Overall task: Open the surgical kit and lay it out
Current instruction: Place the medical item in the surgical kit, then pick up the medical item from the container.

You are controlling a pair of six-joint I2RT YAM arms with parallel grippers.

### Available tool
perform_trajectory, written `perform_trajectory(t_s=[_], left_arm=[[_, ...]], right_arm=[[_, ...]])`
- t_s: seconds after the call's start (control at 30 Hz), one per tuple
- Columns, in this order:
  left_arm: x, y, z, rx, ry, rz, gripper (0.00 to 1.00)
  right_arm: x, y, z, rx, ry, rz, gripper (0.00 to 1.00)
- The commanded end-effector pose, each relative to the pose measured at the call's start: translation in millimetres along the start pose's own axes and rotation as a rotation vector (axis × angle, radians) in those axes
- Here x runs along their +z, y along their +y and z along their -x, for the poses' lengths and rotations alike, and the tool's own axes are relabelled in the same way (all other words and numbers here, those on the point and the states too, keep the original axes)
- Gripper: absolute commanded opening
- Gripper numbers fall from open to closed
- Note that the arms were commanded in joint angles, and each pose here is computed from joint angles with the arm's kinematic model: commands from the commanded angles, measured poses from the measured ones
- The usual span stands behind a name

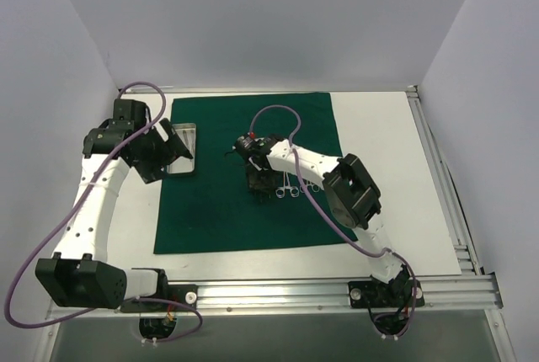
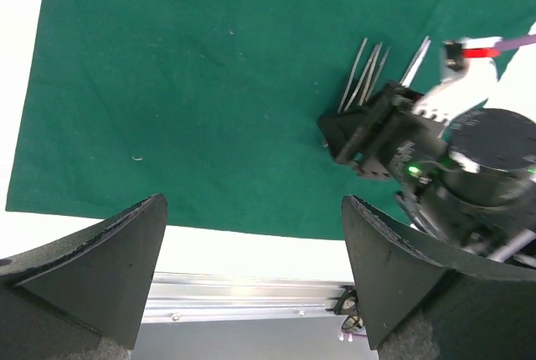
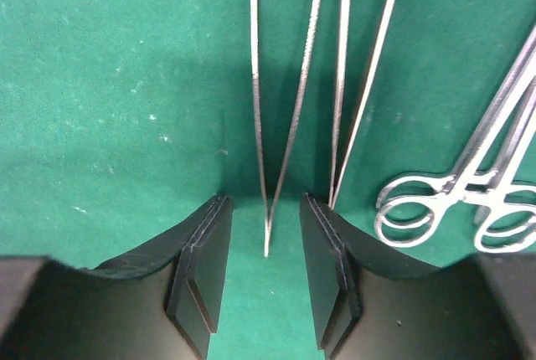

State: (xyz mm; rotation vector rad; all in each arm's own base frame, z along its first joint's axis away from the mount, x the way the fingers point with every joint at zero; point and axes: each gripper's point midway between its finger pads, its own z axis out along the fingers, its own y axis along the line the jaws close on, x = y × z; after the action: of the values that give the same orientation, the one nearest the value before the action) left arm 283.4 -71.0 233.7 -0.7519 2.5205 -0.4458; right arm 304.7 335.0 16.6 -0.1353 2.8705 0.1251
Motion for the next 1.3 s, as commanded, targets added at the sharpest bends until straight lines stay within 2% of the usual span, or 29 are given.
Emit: perform_trajectory(t_s=[0.0, 0.17, 0.27, 0.3, 0.33, 0.43, 0.53, 0.57, 0.63, 0.77, 0.93, 1.0, 1.1, 1.27], left_arm=[[-1, 2, 10, 0.031, -0.034, 0.017, 0.94], [15, 2, 26, 0.1, -0.044, 0.055, 0.94], [31, 1, 38, 0.141, -0.045, 0.08, 1.0], [35, 1, 42, 0.155, -0.046, 0.083, 0.95], [40, 0, 44, 0.164, -0.044, 0.089, 0.94], [57, -4, 58, 0.195, -0.048, 0.098, 0.9], [78, -9, 74, 0.248, -0.031, 0.125, 0.84], [97, -5, 75, 0.257, 0.011, 0.151, 0.82], [104, -5, 93, 0.3, -0.016, 0.197, 0.77], [146, 7, 105, 0.337, 0.037, 0.284, 0.7], [180, 8, 122, 0.372, 0.032, 0.301, 0.6], [194, 7, 130, 0.369, 0.035, 0.3, 0.54], [211, 5, 139, 0.367, 0.04, 0.291, 0.5], [238, 7, 146, 0.358, 0.049, 0.302, 0.49]], right_arm=[[-49, -5, 28, -0.002, -0.069, 0.02, 0.4], [-108, -11, 76, 0.007, -0.206, 0.057, 0.4], [-154, -23, 104, 0.013, -0.271, 0.122, 0.39], [-168, -25, 112, 0.017, -0.296, 0.156, 0.39], [-194, -29, 122, 0.032, -0.352, 0.192, 0.38], [-233, -45, 141, 0.056, -0.411, 0.278, 0.39], [-245, -75, 150, 0.091, -0.421, 0.267, 0.37], [-244, -83, 150, 0.095, -0.416, 0.251, 0.37], [-247, -105, 154, 0.126, -0.426, 0.228, 0.37], [-248, -148, 154, 0.197, -0.412, 0.174, 0.36], [-258, -200, 152, 0.28, -0.424, 0.086, 0.36], [-256, -210, 147, 0.306, -0.412, 0.07, 0.36], [-252, -222, 142, 0.337, -0.396, 0.045, 0.36], [-246, -228, 136, 0.373, -0.367, 0.034, 0.36]])
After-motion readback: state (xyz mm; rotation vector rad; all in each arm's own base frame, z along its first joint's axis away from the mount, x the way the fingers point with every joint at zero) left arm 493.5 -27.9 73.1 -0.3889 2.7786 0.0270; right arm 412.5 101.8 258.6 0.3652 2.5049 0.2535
